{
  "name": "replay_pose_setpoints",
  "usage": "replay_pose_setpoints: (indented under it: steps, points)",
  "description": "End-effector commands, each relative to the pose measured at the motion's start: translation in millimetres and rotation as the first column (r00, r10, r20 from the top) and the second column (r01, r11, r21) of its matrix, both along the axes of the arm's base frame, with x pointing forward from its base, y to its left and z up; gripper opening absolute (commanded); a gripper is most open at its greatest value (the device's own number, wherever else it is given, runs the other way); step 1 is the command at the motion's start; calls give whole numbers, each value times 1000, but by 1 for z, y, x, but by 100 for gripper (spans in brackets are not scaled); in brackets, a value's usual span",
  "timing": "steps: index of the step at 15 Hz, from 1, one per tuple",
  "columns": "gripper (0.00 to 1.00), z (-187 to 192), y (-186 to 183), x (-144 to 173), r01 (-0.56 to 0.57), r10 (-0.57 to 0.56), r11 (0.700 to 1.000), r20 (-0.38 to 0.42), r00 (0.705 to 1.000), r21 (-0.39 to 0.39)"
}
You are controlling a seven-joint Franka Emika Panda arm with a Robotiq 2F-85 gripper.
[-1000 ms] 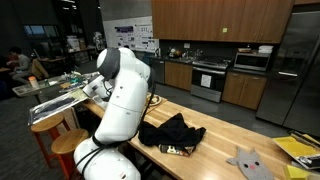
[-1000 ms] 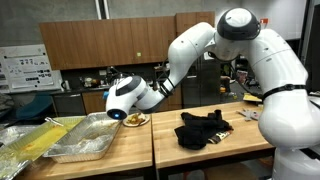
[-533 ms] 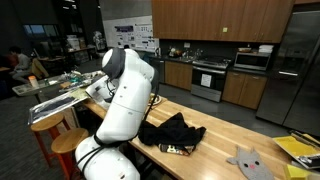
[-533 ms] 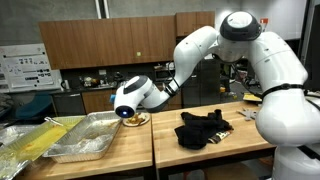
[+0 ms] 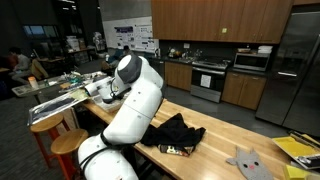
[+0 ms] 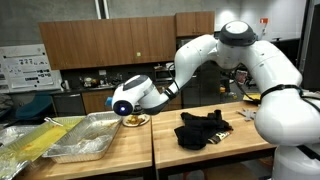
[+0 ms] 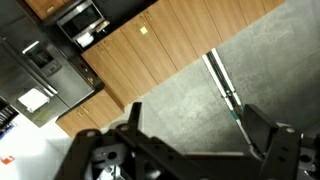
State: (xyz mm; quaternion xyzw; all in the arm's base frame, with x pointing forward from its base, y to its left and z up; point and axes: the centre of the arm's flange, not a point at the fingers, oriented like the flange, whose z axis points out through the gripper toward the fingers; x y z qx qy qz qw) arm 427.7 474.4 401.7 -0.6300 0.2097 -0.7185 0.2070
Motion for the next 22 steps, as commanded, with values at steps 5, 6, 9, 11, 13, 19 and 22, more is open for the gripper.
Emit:
replay_pose_setpoints:
  steps: [5,6,9,11,13,19,22]
  points:
    - [100,-15,-12,15,-12,56,992,-359,932,124]
    - [100,-18,-13,15,-15,68,991,-400,914,136]
    - [100,-28,-12,14,-53,152,976,-491,858,210]
    - [100,-34,-9,9,-102,231,959,-518,824,265]
    - [100,-43,-7,5,-132,293,941,-549,783,313]
    - [100,-50,-3,6,-132,304,937,-564,768,325]
    - [100,-60,1,7,-52,288,934,-660,693,353]
